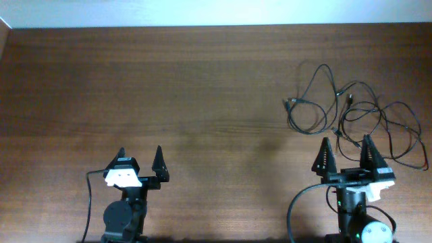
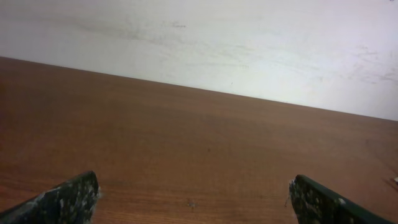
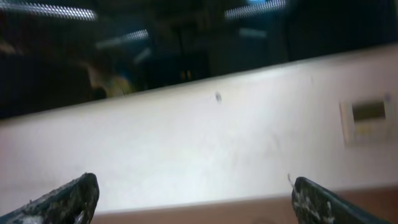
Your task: Untangle cables
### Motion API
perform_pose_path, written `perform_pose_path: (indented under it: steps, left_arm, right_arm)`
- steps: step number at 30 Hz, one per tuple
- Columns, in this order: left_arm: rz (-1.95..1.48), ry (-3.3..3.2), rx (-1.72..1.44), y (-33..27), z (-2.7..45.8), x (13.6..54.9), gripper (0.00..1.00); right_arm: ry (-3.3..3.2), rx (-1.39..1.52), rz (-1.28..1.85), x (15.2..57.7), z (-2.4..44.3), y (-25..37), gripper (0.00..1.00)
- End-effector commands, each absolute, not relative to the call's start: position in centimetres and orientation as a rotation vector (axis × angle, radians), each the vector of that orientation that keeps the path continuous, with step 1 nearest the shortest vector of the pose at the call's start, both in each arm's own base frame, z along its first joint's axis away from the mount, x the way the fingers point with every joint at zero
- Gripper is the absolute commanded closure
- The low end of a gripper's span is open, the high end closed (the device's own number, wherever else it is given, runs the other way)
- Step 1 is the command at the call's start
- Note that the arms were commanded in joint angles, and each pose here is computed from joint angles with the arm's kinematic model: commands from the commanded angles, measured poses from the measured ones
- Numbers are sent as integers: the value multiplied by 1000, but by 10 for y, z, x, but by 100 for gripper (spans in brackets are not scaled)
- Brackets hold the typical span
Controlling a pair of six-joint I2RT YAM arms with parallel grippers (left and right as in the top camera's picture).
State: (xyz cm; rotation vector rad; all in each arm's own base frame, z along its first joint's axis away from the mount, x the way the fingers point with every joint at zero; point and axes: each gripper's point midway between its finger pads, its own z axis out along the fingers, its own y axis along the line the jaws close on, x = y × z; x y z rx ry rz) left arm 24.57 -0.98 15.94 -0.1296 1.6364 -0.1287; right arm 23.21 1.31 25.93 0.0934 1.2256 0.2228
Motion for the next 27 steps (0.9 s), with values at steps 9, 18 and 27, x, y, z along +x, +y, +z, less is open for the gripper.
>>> perform_pose_path:
  steps: [9, 18, 27]
  left_arm:
    - [-110, 1639, -117, -9, 158, 246, 1]
    - [-110, 1639, -117, -9, 158, 246, 1]
    - [-110, 1639, -117, -9, 158, 246, 1]
  right_arm:
    - [1639, -111, 122, 244, 158, 30, 1]
    - [1640, -111, 122, 244, 157, 30, 1]
    - [1640, -111, 122, 244, 157, 30, 1]
